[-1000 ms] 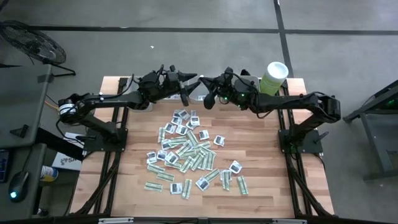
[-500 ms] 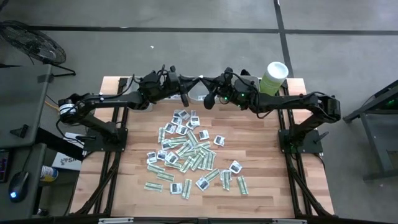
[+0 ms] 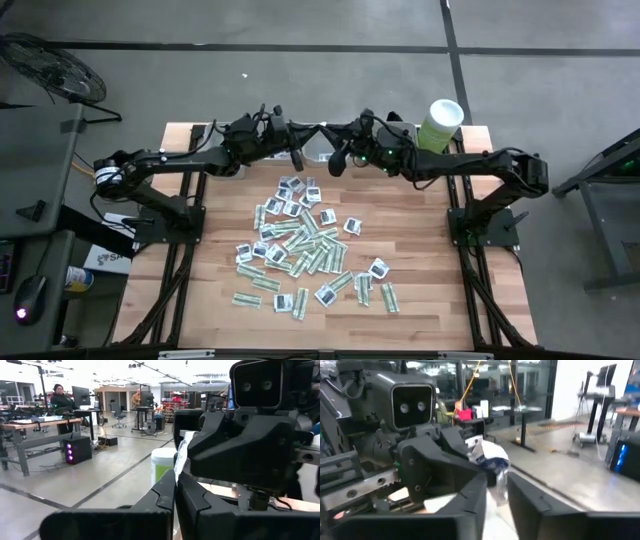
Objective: Pick & Place First Aid Supplies
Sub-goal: Put the blue alcohol pad into the left gray bin
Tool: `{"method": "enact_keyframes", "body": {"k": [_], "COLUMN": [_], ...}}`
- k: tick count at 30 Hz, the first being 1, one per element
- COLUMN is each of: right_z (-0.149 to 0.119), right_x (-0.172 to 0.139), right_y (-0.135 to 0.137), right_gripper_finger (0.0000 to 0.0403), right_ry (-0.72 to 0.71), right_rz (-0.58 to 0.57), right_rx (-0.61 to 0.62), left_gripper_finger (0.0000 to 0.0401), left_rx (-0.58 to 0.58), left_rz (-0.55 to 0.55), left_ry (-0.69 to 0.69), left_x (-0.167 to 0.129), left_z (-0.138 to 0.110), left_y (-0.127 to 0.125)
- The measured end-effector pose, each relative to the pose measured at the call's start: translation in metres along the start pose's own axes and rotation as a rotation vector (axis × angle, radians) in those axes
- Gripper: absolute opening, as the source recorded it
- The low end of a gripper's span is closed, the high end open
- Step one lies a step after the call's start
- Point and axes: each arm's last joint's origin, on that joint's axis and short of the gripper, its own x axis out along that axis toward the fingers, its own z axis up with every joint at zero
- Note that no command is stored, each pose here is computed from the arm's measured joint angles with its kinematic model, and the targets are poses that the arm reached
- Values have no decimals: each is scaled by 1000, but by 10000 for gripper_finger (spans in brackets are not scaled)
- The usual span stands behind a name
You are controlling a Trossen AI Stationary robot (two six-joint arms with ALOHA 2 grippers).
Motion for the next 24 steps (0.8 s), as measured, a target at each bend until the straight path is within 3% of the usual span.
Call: {"method": "enact_keyframes", "body": {"k": [4,9,14,24], "right_z": [2,14,19,15], "right_x": [-6,-19,-27,-28], "right_y": [-13,-28,-37,-46], "right_gripper_finger": [130,168,178,178], "right_ry": [65,101,131,194], "right_rz": [-76,-117,-141,-170], "right_rx": [36,47,49,38], "left_gripper_finger": [1,1,1,0], "left_rx": [21,53,46,-177], "left_rz": [105,306,469,731], "left_ry": [42,208,367,660], "left_x": [-5,-28,-59,-103], "left_z": [3,9,16,0], "left_y": [7,27,47,86]}}
